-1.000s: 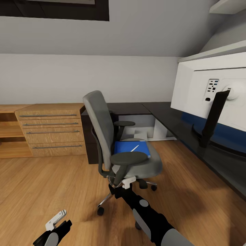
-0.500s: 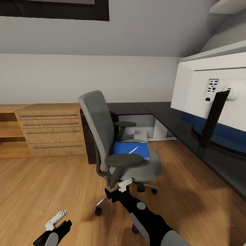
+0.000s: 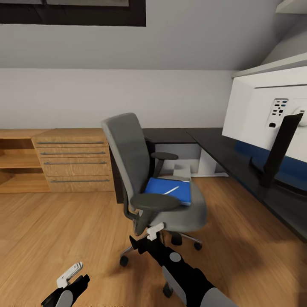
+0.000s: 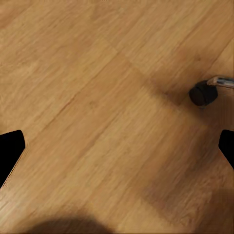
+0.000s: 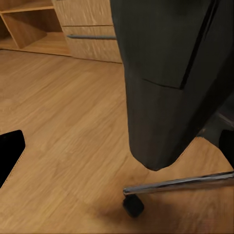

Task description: In the bedroom, organize the workspace by keeping the computer under the desk, ensuring the monitor is on the desk, placing the keyboard on the desk next to the monitor, placing the mouse on the desk next to the keyboard, moving the folder from the swivel chair onto the desk next to the mouse, stacking the notebook on top of the folder with the pen on top of the notebook, and positioning the swivel chair next to the desk.

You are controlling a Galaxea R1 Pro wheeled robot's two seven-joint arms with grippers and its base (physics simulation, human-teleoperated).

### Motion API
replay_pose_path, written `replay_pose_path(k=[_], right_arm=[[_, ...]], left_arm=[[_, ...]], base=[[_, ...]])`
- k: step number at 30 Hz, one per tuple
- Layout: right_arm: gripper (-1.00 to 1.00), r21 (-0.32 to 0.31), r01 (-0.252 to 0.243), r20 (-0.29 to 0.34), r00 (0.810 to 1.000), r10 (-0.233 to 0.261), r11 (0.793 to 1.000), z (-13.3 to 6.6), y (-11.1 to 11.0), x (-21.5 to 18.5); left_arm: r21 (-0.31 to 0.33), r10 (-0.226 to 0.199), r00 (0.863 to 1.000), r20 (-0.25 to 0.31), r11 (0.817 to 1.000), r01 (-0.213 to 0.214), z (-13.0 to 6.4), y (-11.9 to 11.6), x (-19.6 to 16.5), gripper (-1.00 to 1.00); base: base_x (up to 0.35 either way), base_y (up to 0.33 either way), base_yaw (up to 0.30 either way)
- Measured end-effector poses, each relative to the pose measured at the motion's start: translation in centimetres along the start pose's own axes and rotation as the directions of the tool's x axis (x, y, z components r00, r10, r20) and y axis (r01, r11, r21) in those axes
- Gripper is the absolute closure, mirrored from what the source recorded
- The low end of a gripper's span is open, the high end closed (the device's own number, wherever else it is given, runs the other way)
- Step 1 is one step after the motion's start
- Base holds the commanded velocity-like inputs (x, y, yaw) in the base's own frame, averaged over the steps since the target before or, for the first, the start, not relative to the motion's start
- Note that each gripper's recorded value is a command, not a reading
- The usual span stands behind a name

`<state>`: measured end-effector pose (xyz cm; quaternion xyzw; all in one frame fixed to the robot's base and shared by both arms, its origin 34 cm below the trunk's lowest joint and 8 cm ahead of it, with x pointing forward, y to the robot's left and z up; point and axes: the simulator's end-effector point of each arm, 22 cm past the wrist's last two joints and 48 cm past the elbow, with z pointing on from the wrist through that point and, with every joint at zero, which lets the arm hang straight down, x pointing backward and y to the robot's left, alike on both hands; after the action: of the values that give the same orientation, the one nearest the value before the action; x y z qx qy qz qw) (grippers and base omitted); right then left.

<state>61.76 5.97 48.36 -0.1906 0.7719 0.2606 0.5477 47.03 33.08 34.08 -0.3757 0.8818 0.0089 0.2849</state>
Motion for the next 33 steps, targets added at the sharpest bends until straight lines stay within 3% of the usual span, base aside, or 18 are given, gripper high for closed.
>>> replay_pose_path(k=[8,24,33], right_arm=[[-1.0,-0.002,0.001,0.003,1.0,-0.001,1.0,0.0,0.04,-0.06],[-1.0,0.001,0.0,0.007,1.0,0.0,1.0,-0.01,-0.05,-0.17],[-1.0,0.004,-0.004,0.005,1.0,0.004,1.0,0.0,-0.19,-0.13]], left_arm=[[0.0,0.0,1.0,0.0,1.0,0.0,0.0,-0.01,0.0,-1.0],[0.0,0.003,1.0,0.0,1.0,-0.003,0.0,-0.04,0.01,-1.0],[0.001,0.003,1.0,-0.001,1.0,-0.003,0.01,-0.12,0.1,-1.0]], base=[[0.0,0.0,0.191],[-0.005,-0.001,0.016],[-0.201,-0.133,0.001]])
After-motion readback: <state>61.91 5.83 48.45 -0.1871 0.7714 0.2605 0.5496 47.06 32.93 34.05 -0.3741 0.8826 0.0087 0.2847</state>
